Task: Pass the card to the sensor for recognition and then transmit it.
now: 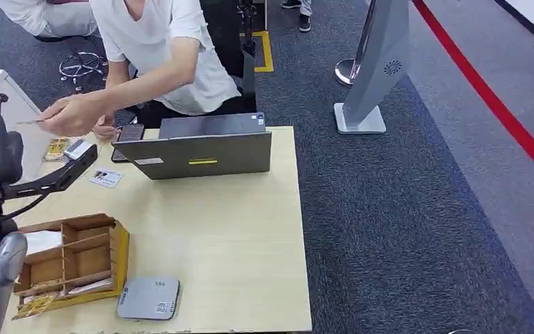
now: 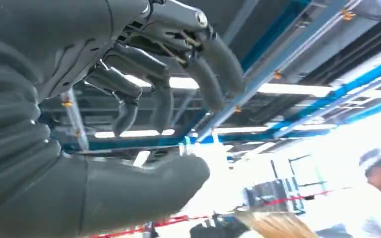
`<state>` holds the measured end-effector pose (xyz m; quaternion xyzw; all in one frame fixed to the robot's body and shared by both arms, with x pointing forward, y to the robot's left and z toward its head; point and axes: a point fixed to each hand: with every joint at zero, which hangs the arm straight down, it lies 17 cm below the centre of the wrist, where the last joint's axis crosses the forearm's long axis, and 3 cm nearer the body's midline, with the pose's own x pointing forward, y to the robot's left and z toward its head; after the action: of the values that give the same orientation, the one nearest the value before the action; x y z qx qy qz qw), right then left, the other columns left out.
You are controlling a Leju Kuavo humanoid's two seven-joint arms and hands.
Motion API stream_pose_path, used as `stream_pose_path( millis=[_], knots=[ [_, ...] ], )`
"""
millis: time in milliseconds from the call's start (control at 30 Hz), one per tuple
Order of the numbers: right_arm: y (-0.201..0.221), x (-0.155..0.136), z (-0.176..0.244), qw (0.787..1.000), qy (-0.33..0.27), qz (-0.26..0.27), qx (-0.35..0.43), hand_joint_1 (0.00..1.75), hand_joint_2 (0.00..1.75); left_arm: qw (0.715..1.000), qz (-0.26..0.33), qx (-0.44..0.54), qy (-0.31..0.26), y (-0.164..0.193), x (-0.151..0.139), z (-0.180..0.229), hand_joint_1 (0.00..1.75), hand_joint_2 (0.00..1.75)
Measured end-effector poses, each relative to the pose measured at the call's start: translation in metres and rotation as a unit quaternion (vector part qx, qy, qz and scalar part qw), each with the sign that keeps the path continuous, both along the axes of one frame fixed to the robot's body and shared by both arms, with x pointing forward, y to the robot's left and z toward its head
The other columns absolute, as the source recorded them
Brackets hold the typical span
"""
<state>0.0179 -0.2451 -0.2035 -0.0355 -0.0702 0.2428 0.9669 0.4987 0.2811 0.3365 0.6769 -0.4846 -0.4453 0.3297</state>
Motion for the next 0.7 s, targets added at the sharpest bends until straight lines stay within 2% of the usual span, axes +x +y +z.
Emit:
stream_pose_path(
  millis=[67, 167, 333, 433, 567, 633, 700],
  knots=[
    [-0.001, -0.001, 0.001, 1.0, 0.001, -0.009, -0.001, 0.0, 0.0, 0.999, -0.034, -0.016, 0.0, -0.021, -0.012, 0.0, 0.0, 1.75],
    [-0.001, -0.005, 0.003, 1.0, 0.003, -0.029, -0.005, 0.0, 0.0, 0.994, -0.098, -0.044, -0.01, -0.049, -0.049, -0.002, 0.0, 1.75],
    [0.004, -0.013, 0.008, 0.998, 0.01, -0.064, -0.008, 0.0, 0.0, 0.979, -0.172, -0.089, -0.058, -0.057, -0.127, -0.005, 0.0, 1.75],
    [0.007, -0.016, 0.01, 0.996, 0.015, -0.084, -0.01, 0.0, 0.0, 0.976, -0.157, -0.126, -0.076, -0.021, -0.162, -0.013, 0.0, 1.75],
    [0.009, -0.018, 0.014, 0.995, 0.021, -0.094, -0.013, 0.0, 0.0, 0.979, -0.12, -0.152, -0.069, 0.056, -0.184, -0.028, 0.0, 1.75],
    [0.01, -0.018, 0.014, 0.995, 0.022, -0.095, -0.014, 0.0, 0.0, 0.986, -0.083, -0.133, -0.065, 0.095, -0.196, -0.032, 0.0, 1.75],
    [0.009, -0.016, 0.015, 0.995, 0.021, -0.099, -0.017, 0.0, 0.0, 0.989, -0.013, -0.138, -0.05, 0.136, -0.206, -0.042, 0.0, 1.75]
  ],
)
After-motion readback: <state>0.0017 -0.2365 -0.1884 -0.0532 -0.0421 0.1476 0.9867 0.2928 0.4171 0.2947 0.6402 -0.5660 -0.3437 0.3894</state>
